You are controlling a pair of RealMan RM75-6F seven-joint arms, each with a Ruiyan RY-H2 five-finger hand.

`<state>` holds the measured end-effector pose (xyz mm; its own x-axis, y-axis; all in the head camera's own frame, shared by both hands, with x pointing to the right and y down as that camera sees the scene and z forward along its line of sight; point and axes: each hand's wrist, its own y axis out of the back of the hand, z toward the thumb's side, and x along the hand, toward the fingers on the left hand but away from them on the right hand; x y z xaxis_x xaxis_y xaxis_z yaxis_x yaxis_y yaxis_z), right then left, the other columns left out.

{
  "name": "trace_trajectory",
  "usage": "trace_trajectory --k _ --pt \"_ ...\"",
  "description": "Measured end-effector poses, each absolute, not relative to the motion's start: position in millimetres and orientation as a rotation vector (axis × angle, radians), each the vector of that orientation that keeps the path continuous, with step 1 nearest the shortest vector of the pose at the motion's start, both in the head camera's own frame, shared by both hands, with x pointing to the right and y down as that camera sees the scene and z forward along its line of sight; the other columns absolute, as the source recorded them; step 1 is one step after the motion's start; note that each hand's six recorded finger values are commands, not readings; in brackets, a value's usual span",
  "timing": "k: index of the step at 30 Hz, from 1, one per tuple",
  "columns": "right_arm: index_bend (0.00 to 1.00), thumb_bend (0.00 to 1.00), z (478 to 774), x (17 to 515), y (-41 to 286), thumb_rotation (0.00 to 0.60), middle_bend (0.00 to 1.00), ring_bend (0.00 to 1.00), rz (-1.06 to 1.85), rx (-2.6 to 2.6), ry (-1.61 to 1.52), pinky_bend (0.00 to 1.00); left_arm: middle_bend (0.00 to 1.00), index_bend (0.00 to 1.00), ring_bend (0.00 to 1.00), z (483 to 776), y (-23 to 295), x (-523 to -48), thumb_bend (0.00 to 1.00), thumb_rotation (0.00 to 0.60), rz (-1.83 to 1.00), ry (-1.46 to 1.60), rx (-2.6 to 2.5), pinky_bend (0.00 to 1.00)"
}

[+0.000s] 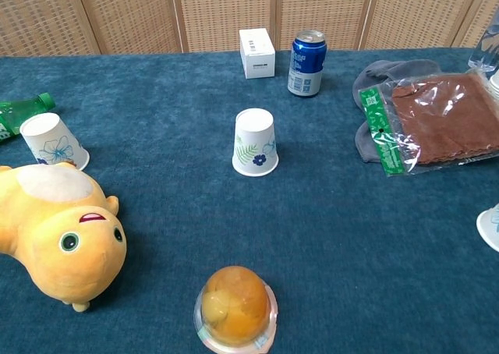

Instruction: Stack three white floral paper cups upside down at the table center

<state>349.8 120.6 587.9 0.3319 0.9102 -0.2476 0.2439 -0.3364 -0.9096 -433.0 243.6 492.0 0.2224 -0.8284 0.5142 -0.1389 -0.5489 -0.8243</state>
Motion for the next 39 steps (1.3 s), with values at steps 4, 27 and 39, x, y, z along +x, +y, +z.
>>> trace_trajectory --k 4,27,39 --pt "0.15 0.30 580.1 373.2 136.6 0.600 0.15 0.01 1.082 -1.747 -1.042 0.49 0.00 0.00 0.00 495.5 243.5 -432.1 0.19 0.600 -1.372 0.888 -1.857 0.00" --pt "0.14 0.30 565.6 433.1 169.3 0.600 0.14 0.01 1.258 -1.578 -1.122 0.45 0.00 0.00 0.00 507.2 226.1 -434.5 0.19 0.600 -1.393 0.907 -1.809 0.01" --pt "0.12 0.23 559.8 437.6 171.5 0.600 0.09 0.00 1.285 -1.568 -1.161 0.38 0.00 0.00 0.00 515.8 189.5 -431.2 0.19 0.600 -1.420 0.882 -1.789 0.02"
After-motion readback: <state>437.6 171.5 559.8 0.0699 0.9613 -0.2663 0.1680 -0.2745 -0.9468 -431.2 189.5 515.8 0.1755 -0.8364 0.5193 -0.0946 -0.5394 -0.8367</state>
